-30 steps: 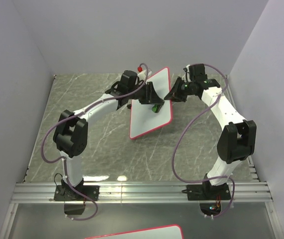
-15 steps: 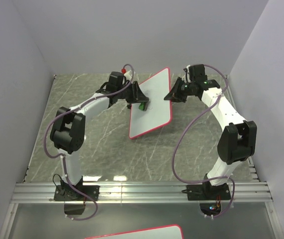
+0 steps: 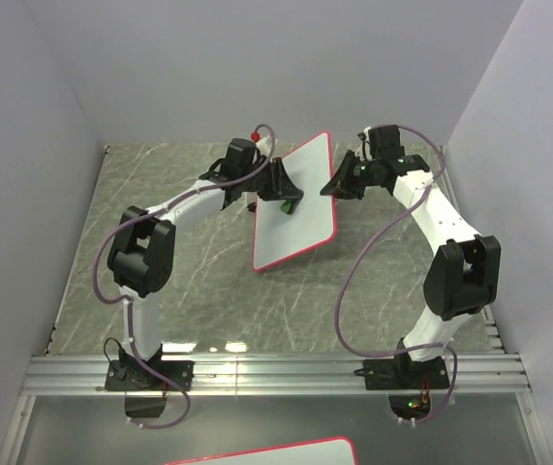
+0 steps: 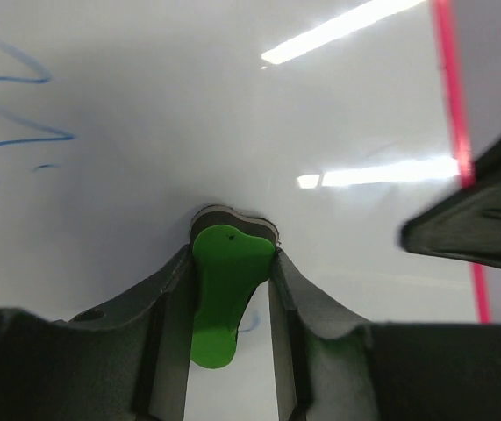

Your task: Erase the whiteboard

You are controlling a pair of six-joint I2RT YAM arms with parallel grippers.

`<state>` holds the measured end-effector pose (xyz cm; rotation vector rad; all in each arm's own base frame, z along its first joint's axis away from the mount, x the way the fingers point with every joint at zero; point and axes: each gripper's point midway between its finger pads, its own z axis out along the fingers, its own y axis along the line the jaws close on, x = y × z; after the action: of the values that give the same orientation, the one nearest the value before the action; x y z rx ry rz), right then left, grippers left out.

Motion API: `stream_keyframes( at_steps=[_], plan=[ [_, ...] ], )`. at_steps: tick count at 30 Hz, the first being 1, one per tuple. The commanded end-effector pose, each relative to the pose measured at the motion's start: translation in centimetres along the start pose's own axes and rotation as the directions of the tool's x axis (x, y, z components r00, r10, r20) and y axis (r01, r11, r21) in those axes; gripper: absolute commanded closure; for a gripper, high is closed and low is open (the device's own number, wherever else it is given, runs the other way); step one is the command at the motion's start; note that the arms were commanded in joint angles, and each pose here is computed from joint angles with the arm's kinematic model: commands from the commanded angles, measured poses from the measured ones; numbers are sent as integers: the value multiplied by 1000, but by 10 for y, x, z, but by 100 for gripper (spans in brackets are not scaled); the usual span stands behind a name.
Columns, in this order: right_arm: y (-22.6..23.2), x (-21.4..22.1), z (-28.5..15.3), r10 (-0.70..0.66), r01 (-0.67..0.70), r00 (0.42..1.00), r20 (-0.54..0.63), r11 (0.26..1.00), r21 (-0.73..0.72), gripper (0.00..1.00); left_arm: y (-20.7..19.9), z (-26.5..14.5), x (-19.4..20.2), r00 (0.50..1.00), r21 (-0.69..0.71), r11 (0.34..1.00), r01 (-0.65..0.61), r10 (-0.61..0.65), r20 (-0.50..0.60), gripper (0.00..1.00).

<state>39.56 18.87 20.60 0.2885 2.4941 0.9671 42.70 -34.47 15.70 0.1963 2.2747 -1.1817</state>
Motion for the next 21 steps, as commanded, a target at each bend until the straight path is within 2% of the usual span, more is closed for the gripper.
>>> stream_keyframes(
  at_steps=[1, 5, 9, 13, 17, 21],
  plan=[
    [19, -14, -17, -23, 27, 997, 74, 999, -48, 100, -75, -14, -19, 998, 178, 983, -41, 33, 46, 100],
    [18, -16, -13, -16, 19, 997, 73, 999, -40, 100, -96, -26, -20, 997, 236, 971, -24, 8, 72, 100],
    [20, -20, -12, -4, 8, 997, 77, 999, -48, 100, -88, -26, -17, 997, 215, 977, -15, -1, 74, 100],
    [23, -21, -12, 3, 2, 997, 76, 998, -62, 100, -56, -16, -4, 997, 161, 986, 36, -46, 57, 100],
    [25, -19, -15, 1, 4, 997, 75, 998, -64, 100, -10, -10, -8, 993, 78, 993, 94, -99, 64, 100],
    [25, -15, -18, -6, 11, 997, 73, 998, -65, 100, 26, 2, -17, 994, -10, 995, 95, -94, 63, 100]
  ],
)
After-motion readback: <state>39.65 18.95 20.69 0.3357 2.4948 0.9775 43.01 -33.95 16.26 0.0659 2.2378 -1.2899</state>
